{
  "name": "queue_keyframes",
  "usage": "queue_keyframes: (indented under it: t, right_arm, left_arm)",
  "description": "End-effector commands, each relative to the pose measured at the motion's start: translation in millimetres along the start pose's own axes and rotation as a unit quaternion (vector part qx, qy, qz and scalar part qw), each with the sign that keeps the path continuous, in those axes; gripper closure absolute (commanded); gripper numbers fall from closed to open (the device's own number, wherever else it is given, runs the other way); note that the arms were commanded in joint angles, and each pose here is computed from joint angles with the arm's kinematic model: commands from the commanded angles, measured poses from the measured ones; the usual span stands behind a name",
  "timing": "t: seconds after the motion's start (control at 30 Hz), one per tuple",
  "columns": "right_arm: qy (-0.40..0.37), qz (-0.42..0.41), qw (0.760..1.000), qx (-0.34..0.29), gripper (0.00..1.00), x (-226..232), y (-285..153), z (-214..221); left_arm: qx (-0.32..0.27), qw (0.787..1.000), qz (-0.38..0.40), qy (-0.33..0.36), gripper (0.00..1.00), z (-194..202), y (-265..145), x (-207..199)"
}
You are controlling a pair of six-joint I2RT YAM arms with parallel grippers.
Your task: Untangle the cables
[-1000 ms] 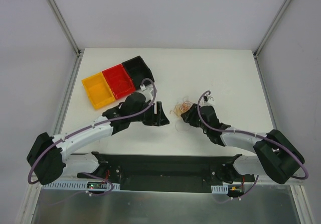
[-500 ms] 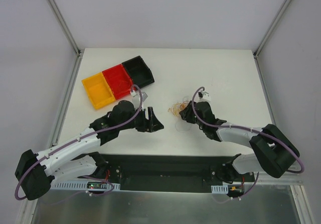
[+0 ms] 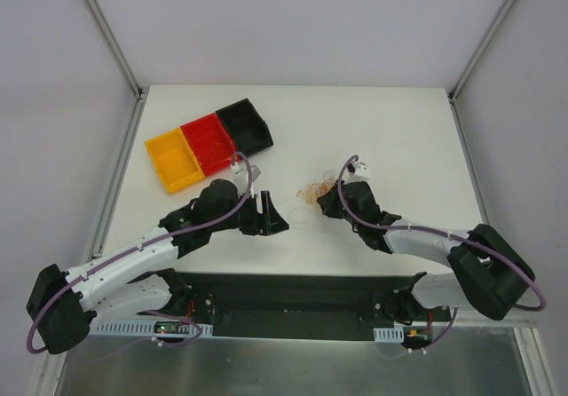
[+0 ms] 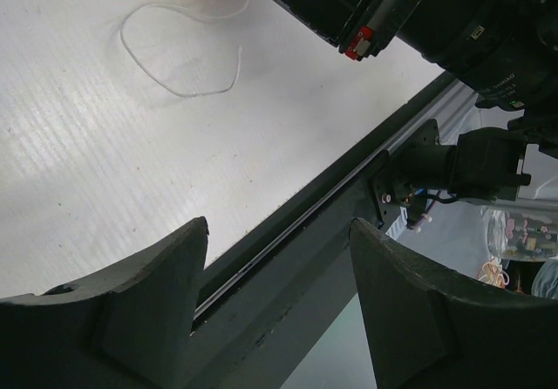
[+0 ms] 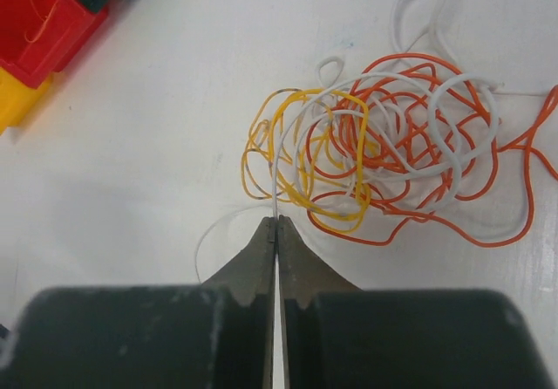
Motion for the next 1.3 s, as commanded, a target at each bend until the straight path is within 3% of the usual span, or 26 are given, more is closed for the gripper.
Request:
queue_keyframes:
  t: [0.0, 0.1, 0.3, 0.53, 0.73, 0.93, 1.07, 1.27]
  right_arm:
    - [-0.011, -0.072, 0.996, -0.056, 1.00, 25, -15, -29]
    - [-0.011, -0.122, 0.987, -0.102, 1.00, 46, -44, -62]
    - [-0.051, -0.125, 0.966, -0.222, 1.00, 71, -137, -157]
    - [-0.095, -0.165, 0.922, -0.338, 1.00, 107, -239, -249]
    - [-0.112, -0.232, 0.895, -0.365, 1.00, 139, -270, -281]
    - [-0.160, -0.210, 0.872, -0.412, 1.00, 154, -317, -333]
    - [-0.180, -0.241, 0.859, -0.414, 1.00, 176, -341, -357]
    - [-0.155, -0.323, 0.863, -0.356, 1.00, 197, -303, -333]
  left_arm:
    - [-0.005, 1.000, 0.015, 0.001, 0.35, -3, -3, -6]
    - [-0.009, 1.000, 0.016, 0.012, 0.35, -5, -7, -10]
    - [-0.039, 0.998, 0.024, 0.031, 0.34, -15, -27, -23]
    - [-0.097, 0.993, 0.043, 0.048, 0.32, -25, -59, -38]
    - [-0.138, 0.988, 0.034, 0.055, 0.28, -26, -83, -34]
    - [-0.144, 0.988, 0.023, 0.055, 0.25, -20, -97, -28]
    - [-0.151, 0.987, 0.016, 0.054, 0.25, -19, -102, -24]
    - [-0.170, 0.984, 0.013, 0.059, 0.24, -19, -116, -23]
Point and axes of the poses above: each gripper's point midway between its finger pads, its own y axis out along the fingers, its own x axis along the line the jaws close on, z = x × y, the point moved 6 cm from there along -y, back along the fingers, and after that the axes turned 8 degrees about -y, right-handed, at the moved point
